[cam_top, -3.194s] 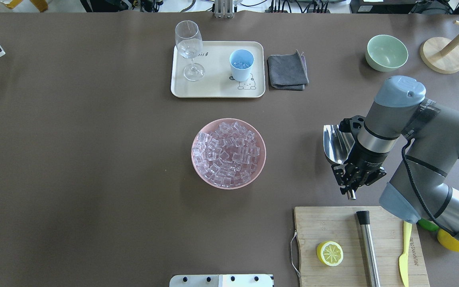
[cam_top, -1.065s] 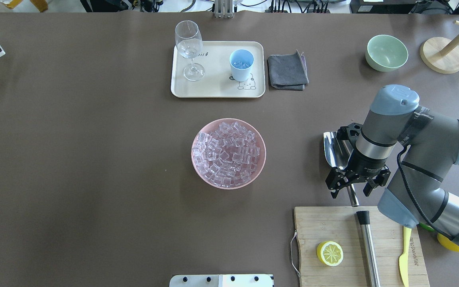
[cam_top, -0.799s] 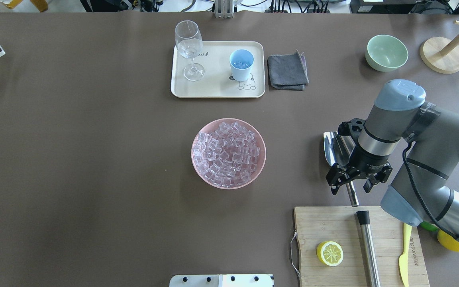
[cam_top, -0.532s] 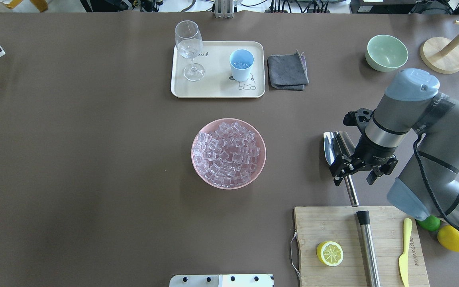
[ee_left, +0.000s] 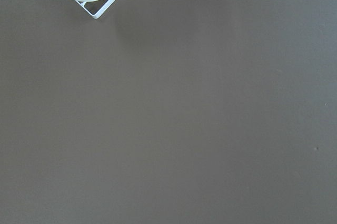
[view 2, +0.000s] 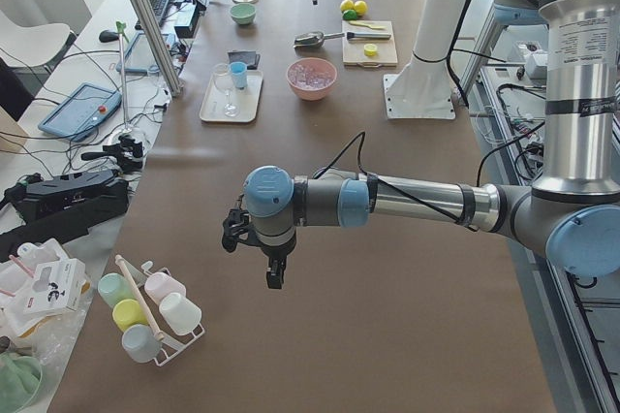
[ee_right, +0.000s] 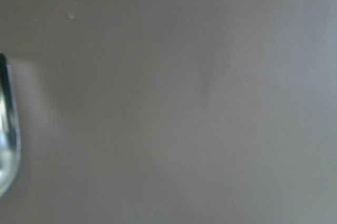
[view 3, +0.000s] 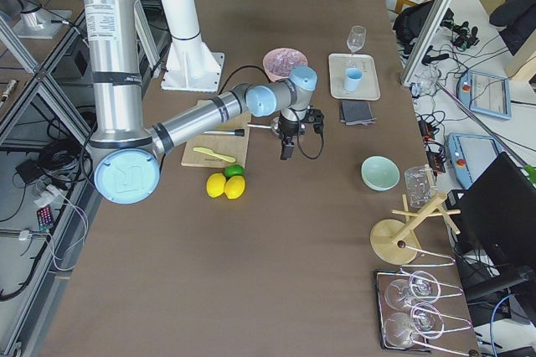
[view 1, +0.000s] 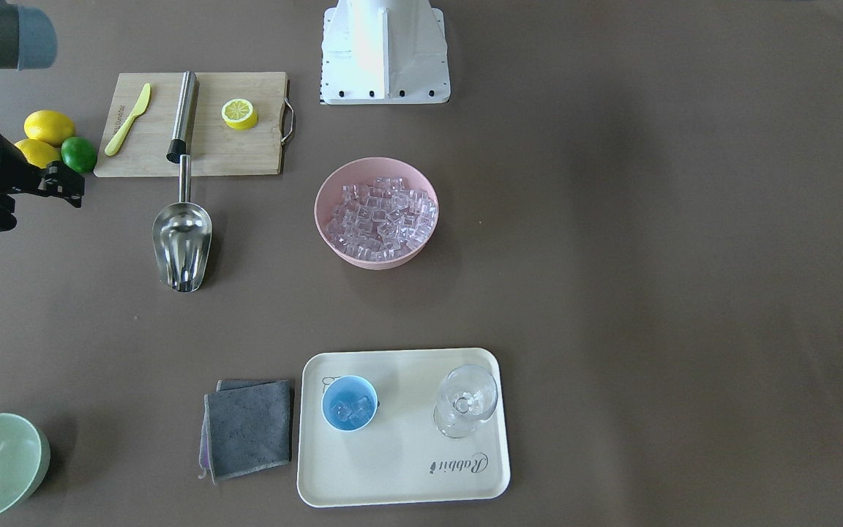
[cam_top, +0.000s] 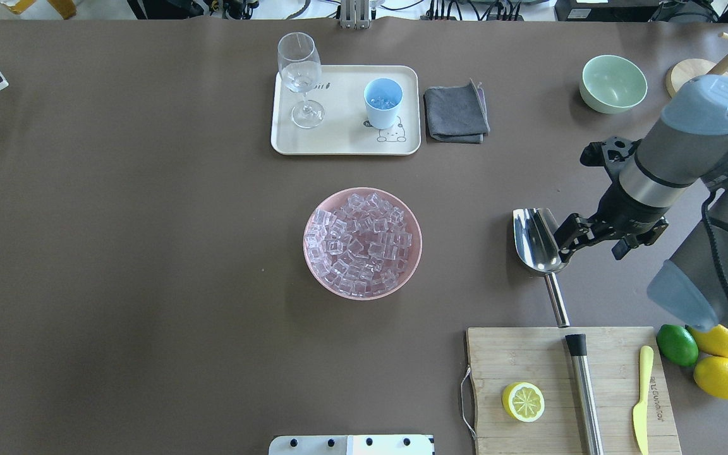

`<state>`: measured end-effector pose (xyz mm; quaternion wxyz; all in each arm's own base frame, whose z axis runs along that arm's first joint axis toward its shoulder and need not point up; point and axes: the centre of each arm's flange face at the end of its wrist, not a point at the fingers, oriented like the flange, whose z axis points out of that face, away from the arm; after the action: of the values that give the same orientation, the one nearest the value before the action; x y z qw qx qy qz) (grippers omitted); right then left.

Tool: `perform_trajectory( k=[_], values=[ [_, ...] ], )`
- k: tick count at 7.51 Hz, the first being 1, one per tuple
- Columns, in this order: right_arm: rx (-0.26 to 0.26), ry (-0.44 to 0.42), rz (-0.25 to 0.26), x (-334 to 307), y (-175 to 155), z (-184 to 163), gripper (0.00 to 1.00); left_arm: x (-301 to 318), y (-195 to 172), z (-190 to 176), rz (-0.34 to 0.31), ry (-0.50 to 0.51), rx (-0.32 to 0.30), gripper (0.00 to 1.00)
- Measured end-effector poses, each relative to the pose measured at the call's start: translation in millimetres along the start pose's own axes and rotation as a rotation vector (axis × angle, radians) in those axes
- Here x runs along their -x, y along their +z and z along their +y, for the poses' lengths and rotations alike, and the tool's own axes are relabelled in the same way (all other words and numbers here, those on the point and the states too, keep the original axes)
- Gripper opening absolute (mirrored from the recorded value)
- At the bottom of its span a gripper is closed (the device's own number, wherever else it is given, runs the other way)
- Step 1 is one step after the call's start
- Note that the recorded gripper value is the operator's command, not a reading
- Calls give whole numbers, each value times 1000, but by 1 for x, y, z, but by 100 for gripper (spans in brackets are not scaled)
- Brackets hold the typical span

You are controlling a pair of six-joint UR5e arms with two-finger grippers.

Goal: Put ice in cup with scoop

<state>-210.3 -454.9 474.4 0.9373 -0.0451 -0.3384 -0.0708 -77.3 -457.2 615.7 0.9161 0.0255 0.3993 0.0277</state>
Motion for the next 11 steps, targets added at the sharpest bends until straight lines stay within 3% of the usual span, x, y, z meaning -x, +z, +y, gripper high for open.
perform_trajectory(
  k=[2, 5, 7, 9, 11],
  values=[
    [-21, -53, 73, -98, -8, 5, 98, 0, 0, 0, 0, 1, 1, 98],
    [-57, -82, 101, -223, -33, 27, 99, 0, 1, 0, 0, -1, 2, 98],
    [-102, -14, 83, -279, -55, 55, 99, 0, 2, -1, 0, -1, 5, 98],
    [-104, 51, 15, -304, -51, 83, 99, 1, 3, -2, -1, -2, 6, 98],
    [-93, 78, -9, -314, -43, 88, 99, 1, 3, -2, -1, -1, 6, 98]
  ],
)
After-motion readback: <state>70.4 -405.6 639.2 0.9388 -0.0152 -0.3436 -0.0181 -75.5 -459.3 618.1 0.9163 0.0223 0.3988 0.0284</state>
